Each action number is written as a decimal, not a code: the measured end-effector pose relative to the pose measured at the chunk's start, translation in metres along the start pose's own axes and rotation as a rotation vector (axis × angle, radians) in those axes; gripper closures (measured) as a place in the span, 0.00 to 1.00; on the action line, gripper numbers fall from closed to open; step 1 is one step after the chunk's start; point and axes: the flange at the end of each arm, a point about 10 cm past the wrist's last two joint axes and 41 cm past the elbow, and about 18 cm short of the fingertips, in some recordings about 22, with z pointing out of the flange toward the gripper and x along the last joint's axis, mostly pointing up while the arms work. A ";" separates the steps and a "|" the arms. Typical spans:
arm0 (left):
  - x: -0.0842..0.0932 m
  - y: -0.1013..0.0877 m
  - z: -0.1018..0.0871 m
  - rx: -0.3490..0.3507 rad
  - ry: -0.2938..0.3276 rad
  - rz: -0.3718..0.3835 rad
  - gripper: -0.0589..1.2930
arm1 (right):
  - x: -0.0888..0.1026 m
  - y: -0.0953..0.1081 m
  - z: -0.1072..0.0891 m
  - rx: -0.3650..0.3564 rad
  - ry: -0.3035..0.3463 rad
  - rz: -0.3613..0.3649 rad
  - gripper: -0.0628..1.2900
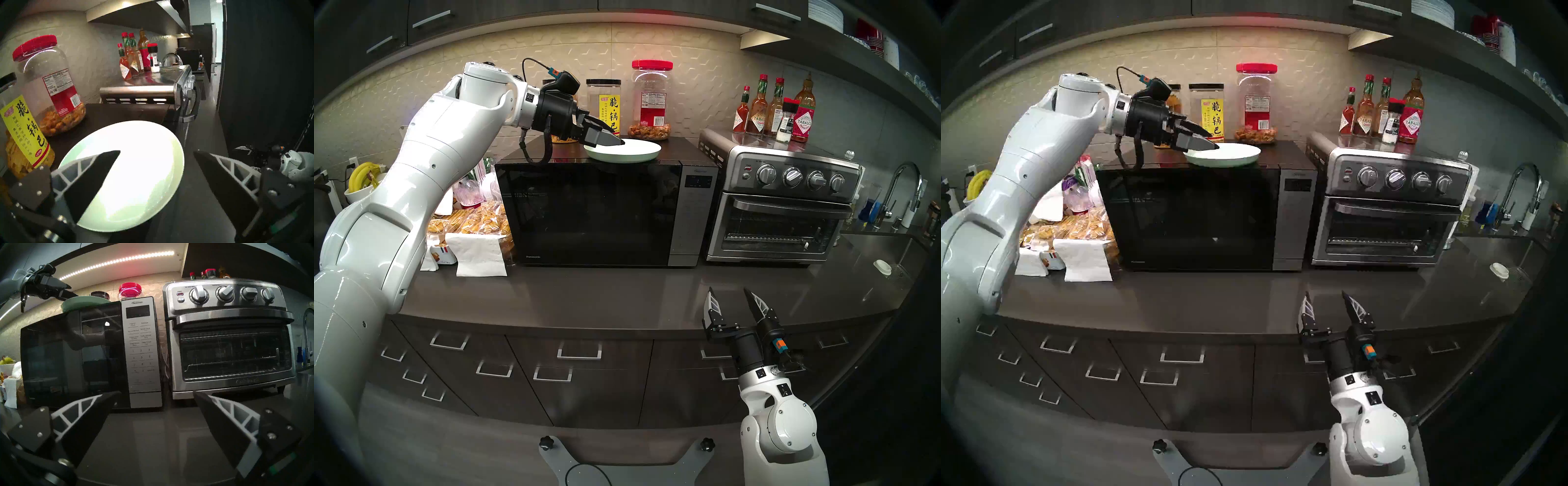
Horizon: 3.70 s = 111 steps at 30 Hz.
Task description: Open the microwave, put the plate inside, and close the door
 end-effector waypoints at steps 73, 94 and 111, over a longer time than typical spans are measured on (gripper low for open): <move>-0.020 0.000 0.020 -0.055 -0.076 0.010 0.05 | 0.000 0.000 0.000 0.000 0.000 0.000 0.04; -0.026 -0.006 0.023 -0.046 -0.083 -0.008 0.26 | 0.000 0.000 0.000 0.000 0.000 0.000 0.04; -0.028 -0.012 0.024 -0.031 -0.079 -0.008 0.52 | 0.000 0.000 0.000 0.000 0.000 0.000 0.04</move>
